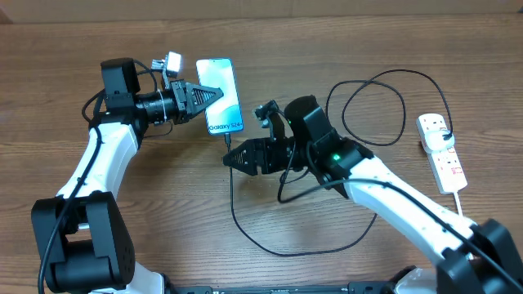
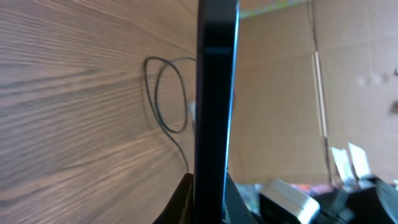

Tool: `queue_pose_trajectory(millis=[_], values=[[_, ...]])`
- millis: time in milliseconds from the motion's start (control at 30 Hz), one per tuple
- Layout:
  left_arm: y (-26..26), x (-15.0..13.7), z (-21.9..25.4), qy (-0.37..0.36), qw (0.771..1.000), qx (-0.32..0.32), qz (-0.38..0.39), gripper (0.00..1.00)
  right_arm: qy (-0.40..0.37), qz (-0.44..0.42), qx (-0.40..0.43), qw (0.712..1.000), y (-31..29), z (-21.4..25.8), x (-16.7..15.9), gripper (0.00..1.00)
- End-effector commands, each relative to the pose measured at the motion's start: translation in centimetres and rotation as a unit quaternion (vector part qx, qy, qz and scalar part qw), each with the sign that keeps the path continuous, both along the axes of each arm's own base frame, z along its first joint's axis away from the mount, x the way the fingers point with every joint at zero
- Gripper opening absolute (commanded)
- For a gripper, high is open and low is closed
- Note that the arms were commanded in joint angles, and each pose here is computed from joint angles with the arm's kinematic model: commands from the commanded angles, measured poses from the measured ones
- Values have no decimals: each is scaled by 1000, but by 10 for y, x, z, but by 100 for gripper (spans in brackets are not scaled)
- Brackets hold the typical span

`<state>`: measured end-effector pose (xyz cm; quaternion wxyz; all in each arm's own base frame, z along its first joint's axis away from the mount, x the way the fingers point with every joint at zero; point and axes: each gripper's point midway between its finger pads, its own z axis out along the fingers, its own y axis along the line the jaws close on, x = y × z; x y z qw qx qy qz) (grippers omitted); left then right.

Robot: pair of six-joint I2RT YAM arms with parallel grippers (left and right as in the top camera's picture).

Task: Plug charger to phone and switch on socket
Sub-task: 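Open the right gripper off the plug and pull it back from the phone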

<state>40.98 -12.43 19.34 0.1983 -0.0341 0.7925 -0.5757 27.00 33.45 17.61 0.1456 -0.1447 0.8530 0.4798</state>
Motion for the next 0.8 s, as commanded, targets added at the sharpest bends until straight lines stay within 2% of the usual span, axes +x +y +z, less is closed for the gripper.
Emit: queue_pose_trajectory(millis=[0,100,233,533,700,767], values=[[0,2,2,-18,1000,12,1,4,-107,-79,-82,988,-10,4,20,64],[-5,-1,2,-17,1000,10,-6,4,-156,-135,-158,966,-16,-10,29,64],[-11,-3,2,-17,1000,9,-14,4,-184,-153,-177,955,-10,-13,30,59],[-27,-11,3,-18,999,4,-40,4,-201,-168,-160,952,3,-16,45,19],[-28,-11,3,-18,999,4,-42,4,-205,-172,-161,950,2,-16,47,6],[-28,-12,4,-21,999,4,-45,4,-207,-173,-156,950,4,-13,48,4]])
